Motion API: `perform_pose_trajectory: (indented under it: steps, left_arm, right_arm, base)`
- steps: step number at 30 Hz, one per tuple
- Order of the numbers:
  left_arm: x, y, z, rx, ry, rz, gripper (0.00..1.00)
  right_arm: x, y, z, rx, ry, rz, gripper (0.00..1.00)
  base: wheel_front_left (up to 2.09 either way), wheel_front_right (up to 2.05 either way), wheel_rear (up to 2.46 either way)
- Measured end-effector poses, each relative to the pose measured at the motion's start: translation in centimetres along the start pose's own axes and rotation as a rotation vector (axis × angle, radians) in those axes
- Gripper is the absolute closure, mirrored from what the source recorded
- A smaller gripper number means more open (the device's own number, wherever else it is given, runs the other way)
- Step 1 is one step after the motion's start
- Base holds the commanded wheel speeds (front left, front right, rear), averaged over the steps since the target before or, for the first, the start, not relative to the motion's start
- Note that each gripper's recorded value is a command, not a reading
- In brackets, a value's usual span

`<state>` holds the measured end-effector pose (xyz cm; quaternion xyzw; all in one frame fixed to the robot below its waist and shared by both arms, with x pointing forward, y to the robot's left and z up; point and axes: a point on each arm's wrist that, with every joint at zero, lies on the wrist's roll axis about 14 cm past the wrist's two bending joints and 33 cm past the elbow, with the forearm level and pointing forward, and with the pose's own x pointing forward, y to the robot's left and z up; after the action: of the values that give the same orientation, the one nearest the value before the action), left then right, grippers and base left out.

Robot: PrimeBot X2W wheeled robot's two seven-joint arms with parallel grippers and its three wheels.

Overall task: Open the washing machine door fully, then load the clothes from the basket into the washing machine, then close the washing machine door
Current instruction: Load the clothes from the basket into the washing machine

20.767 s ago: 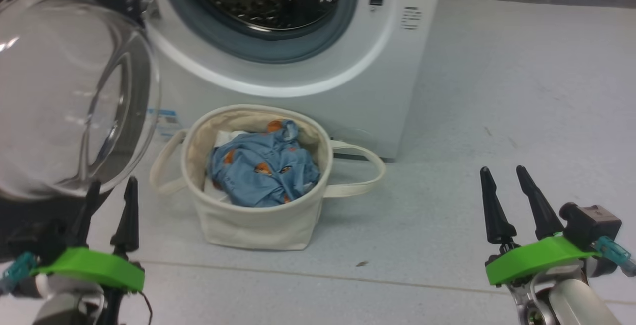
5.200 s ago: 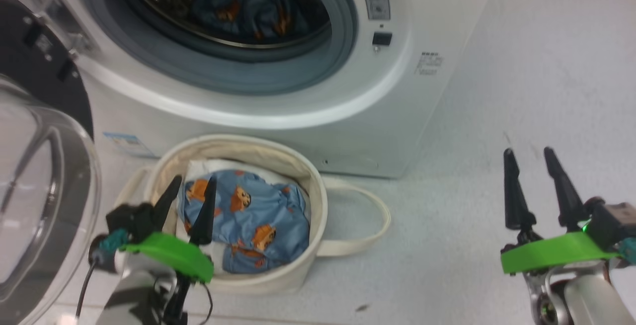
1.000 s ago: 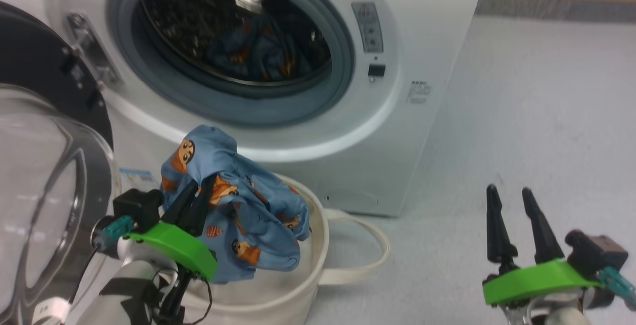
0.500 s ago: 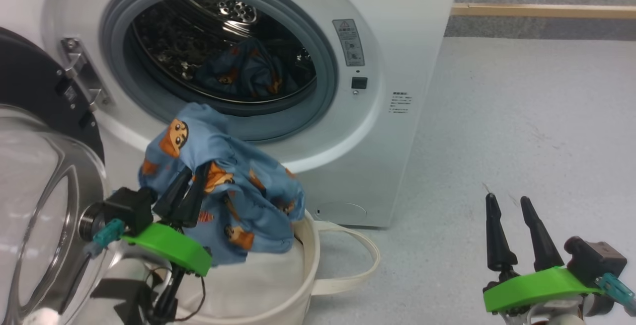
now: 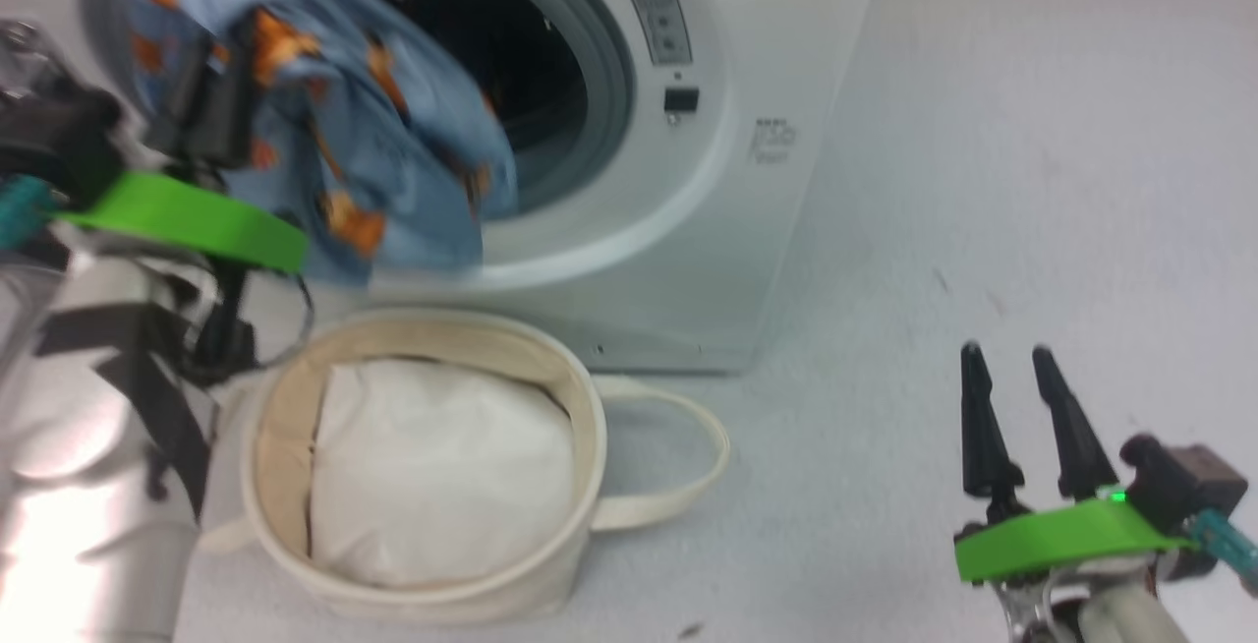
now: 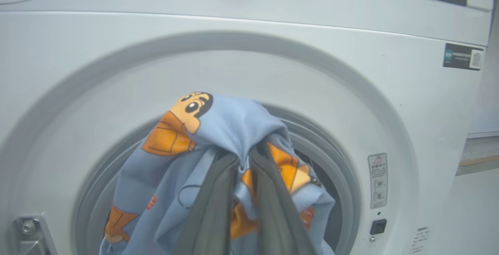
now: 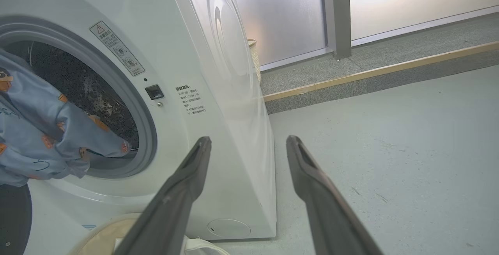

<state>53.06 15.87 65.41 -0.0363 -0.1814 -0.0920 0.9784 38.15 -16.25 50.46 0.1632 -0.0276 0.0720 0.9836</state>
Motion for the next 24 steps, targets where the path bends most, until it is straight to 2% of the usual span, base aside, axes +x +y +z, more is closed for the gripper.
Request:
perform_pose_trajectory:
  steps: [3,8,13,20,24]
  left_arm:
    - [1.1,1.3,-2.5,-0.025,0.040,0.032,1.00]
    - [2.3,1.8,-9.8,-0.060,0.190,0.047,1.00]
    - [4.7,2.0,-15.5,-0.045,0.287,0.033,1.00]
    - [6.3,0.4,-23.2,-0.030,0.418,-0.026,1.00]
    - [6.9,-0.8,-25.7,0.001,0.453,-0.079,1.00]
  right_arm:
    - [1.1,-0.5,-0.3,-0.010,0.003,-0.008,0.00]
    - [2.3,-1.7,-2.1,-0.020,0.040,-0.046,0.00]
    - [4.0,-3.3,-3.7,-0.028,0.061,-0.091,0.00]
    - [4.7,-5.8,-6.4,-0.040,0.118,-0.159,0.00]
    - [4.5,-6.7,-7.6,-0.042,0.146,-0.187,0.00]
  base:
    - [0.00,0.00,0.00]
    - [0.00,0.00,0.00]
    - [0.00,0.00,0.00]
    - [0.00,0.00,0.00]
    - [0.00,0.00,0.00]
